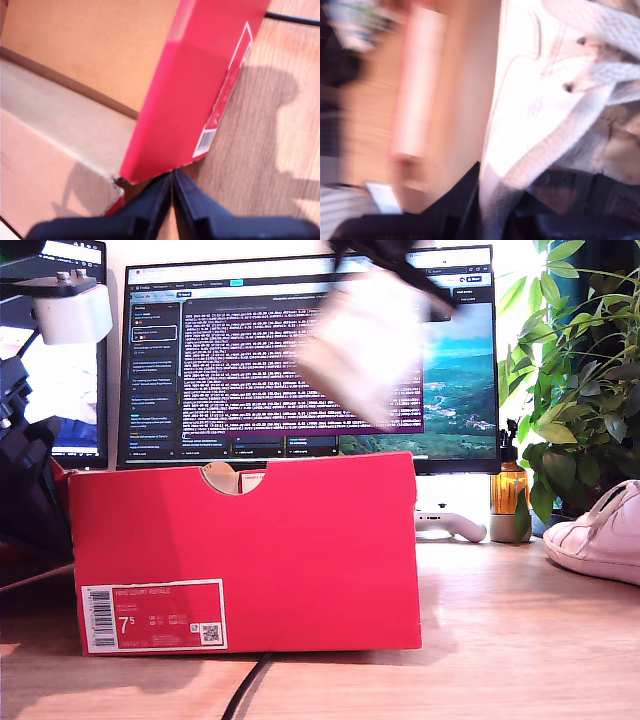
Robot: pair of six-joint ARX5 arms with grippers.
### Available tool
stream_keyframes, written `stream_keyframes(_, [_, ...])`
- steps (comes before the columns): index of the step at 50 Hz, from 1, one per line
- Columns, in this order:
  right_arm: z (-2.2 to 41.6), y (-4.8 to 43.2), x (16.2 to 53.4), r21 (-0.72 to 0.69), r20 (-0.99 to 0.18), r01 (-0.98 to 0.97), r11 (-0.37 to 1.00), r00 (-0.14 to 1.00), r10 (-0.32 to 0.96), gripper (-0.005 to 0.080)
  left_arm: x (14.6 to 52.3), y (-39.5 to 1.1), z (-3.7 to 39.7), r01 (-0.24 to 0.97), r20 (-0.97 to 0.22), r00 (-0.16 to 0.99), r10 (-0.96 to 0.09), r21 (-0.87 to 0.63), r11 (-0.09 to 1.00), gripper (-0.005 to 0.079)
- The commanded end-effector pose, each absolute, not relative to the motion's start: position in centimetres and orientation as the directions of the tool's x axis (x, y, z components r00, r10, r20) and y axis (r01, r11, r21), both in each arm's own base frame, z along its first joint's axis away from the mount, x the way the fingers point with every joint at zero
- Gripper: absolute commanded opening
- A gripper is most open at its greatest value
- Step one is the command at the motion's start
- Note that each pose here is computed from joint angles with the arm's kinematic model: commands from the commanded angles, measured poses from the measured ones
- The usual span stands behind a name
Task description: Pack the white shoes by picking the first shoe and placing it inside the red shoebox, left side, then picking and rotating the second shoe and placing it in the shoebox
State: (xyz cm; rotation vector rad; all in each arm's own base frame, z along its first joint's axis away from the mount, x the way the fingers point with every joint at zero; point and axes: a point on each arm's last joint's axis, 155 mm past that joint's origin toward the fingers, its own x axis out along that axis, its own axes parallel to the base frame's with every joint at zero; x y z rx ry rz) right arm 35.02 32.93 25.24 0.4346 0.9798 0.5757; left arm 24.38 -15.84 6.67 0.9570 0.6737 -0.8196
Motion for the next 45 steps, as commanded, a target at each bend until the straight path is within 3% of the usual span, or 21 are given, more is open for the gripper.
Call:
stream_keyframes(1, [28.9,33.4,35.6,0.628,-0.558,-0.275,0.728,0.493,0.668,-0.0013,24.6,-16.2,6.9,0.837,-0.792,0.530,-0.303,0.431,0.338,-0.0019])
stream_keyframes(27, [21.8,39.8,35.2,0.663,-0.628,-0.166,0.730,0.408,0.663,-0.0013,24.7,-16.1,6.9,0.836,-0.791,0.532,-0.303,0.433,0.337,-0.0019])
stream_keyframes(45, [16.9,40.1,35.9,0.610,-0.705,-0.098,0.786,0.386,0.595,-0.0013,24.7,-16.1,6.9,0.834,-0.791,0.535,-0.299,0.436,0.339,-0.0019])
